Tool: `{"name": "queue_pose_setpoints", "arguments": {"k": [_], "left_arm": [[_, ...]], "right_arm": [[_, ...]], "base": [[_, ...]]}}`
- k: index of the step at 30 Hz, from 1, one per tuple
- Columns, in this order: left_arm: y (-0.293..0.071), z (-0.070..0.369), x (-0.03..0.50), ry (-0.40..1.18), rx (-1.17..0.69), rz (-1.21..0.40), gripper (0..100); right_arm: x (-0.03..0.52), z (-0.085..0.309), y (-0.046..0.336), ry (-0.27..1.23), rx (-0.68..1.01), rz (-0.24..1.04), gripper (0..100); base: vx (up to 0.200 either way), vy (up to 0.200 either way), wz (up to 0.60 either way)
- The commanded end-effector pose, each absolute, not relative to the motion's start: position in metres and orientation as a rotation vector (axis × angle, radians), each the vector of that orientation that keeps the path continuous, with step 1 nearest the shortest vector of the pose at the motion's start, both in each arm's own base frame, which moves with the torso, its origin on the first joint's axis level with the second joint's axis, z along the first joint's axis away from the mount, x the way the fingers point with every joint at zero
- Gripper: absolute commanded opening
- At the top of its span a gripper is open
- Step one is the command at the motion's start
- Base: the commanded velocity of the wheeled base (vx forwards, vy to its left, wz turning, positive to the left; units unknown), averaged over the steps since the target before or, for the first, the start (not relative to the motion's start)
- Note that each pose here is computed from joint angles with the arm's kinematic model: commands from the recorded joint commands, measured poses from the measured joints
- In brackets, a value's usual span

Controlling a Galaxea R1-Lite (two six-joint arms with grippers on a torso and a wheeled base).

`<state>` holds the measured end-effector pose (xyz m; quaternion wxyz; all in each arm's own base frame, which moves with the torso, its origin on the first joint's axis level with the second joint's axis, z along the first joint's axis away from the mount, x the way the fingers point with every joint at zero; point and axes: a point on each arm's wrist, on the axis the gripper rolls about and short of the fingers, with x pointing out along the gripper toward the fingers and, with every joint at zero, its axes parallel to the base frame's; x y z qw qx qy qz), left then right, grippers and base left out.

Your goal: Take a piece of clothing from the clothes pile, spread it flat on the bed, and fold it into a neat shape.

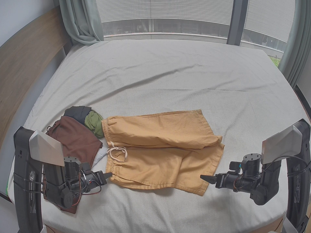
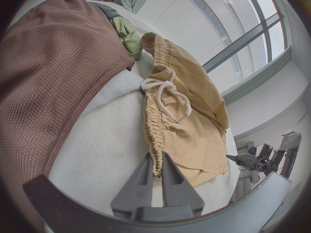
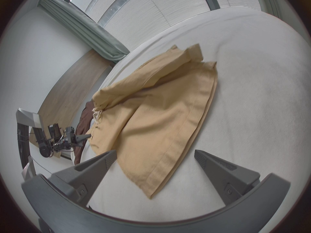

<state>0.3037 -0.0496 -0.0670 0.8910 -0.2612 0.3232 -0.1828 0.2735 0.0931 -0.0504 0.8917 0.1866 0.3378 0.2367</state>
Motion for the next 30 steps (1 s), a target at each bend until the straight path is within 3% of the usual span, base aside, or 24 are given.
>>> {"name": "queue_pose_setpoints", "arguments": {"k": [1, 30], "left_arm": [[-0.05, -0.068, 0.303, 0.674, -0.541, -0.379, 0], [-0.049, -0.069, 0.302, 0.679, -0.538, -0.377, 0]], "right_arm": [[0.266, -0.056, 0.099, 0.742, 0.377, 0.507, 100], [0.254, -0.078, 0.116, 0.831, 0.352, 0.547, 100]], "base": [[0.0, 0.0, 0.0], [0.0, 0.0, 0.0]]}}
